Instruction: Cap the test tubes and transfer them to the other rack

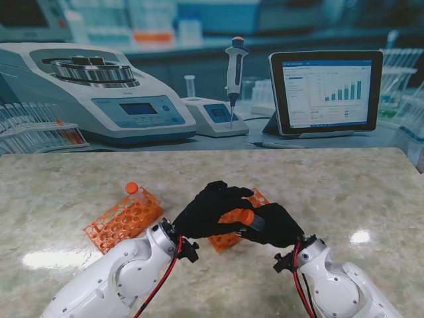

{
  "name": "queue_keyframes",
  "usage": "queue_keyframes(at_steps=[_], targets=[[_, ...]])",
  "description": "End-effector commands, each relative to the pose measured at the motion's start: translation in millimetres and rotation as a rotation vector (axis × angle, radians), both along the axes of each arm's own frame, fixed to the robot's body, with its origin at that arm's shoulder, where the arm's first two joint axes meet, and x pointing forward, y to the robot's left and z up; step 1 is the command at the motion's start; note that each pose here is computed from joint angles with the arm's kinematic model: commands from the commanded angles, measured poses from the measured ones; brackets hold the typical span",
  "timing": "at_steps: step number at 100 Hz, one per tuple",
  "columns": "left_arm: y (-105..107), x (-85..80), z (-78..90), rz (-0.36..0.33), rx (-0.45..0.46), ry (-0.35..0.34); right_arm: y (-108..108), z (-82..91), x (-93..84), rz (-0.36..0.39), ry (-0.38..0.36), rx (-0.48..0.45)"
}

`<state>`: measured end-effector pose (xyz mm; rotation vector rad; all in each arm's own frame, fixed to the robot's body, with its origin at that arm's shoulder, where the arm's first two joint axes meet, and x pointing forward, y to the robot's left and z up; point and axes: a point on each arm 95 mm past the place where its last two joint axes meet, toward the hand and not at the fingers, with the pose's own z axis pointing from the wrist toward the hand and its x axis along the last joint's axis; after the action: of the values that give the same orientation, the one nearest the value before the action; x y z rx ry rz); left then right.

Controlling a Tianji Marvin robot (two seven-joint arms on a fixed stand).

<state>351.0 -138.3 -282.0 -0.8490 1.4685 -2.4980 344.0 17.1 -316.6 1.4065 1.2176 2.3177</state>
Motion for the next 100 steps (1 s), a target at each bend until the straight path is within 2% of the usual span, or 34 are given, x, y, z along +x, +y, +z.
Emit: queue_keyframes(at_steps=[1, 100], targets=[[-2.3, -1.4, -1.1, -0.003, -0.005, 0.005, 6.1, 0.0, -2.8, 0.015, 0.005, 0.008], [0.9, 1.5, 4.5, -0.002, 0.005, 0.003, 5.4, -0.5, -3.4, 0.017, 0.008, 0.009]])
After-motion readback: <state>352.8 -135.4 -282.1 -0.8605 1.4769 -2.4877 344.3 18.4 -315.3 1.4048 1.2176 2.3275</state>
